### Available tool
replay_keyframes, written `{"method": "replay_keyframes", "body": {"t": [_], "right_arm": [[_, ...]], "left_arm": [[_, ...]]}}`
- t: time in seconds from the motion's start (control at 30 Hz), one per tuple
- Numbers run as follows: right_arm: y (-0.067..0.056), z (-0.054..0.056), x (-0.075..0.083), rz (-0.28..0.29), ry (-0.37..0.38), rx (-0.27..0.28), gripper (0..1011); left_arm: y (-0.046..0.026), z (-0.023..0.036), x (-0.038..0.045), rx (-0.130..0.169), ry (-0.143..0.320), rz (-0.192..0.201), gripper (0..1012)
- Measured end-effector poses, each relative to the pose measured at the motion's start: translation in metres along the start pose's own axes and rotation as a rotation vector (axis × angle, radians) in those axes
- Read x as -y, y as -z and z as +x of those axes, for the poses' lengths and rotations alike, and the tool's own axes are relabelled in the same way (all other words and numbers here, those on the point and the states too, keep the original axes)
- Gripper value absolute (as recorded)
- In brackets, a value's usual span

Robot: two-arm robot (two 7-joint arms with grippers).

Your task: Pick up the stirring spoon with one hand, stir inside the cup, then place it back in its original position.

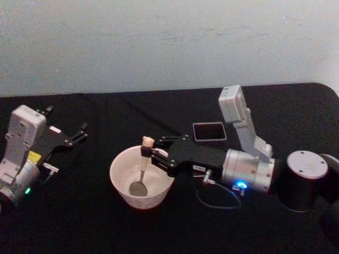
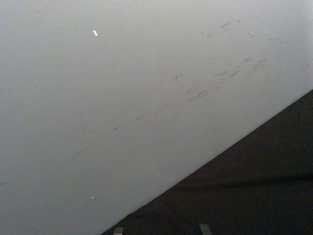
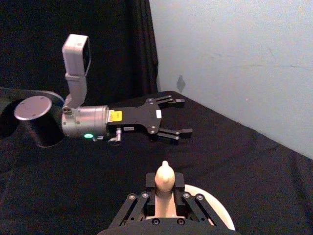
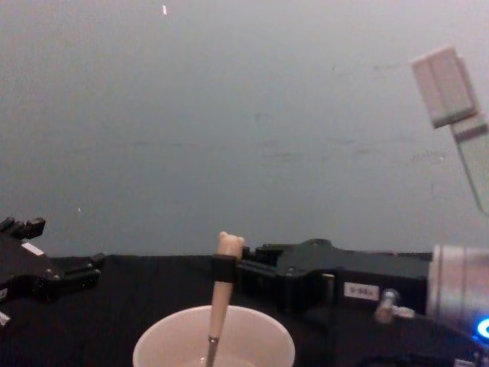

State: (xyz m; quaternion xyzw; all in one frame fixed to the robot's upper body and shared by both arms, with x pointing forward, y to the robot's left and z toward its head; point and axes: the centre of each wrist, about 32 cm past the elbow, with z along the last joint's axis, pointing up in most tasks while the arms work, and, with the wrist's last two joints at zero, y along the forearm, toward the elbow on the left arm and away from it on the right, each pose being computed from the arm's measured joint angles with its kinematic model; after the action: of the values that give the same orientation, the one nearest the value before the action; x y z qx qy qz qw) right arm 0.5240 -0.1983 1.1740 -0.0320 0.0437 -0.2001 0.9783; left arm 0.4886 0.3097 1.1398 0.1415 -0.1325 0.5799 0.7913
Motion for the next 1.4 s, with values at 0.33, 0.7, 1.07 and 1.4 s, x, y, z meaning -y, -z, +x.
{"method": "replay_keyframes", "body": {"t": [0.33, 0.7, 1.07, 1.4], "right_arm": [[0.001, 0.013, -0.023, 0.0, 0.058, 0.019, 214], [-0.003, 0.029, -0.019, 0.014, 0.137, 0.041, 214], [-0.006, 0.025, 0.01, 0.001, 0.143, 0.057, 214], [-0.004, 0.014, 0.024, -0.018, 0.086, 0.033, 214]], "left_arm": [[0.0, 0.0, 0.0, 0.0, 0.0, 0.0, 1001], [0.0, 0.0, 0.0, 0.0, 0.0, 0.0, 1001], [0.0, 0.0, 0.0, 0.0, 0.0, 0.0, 1001], [0.0, 0.0, 0.0, 0.0, 0.0, 0.0, 1001]]}}
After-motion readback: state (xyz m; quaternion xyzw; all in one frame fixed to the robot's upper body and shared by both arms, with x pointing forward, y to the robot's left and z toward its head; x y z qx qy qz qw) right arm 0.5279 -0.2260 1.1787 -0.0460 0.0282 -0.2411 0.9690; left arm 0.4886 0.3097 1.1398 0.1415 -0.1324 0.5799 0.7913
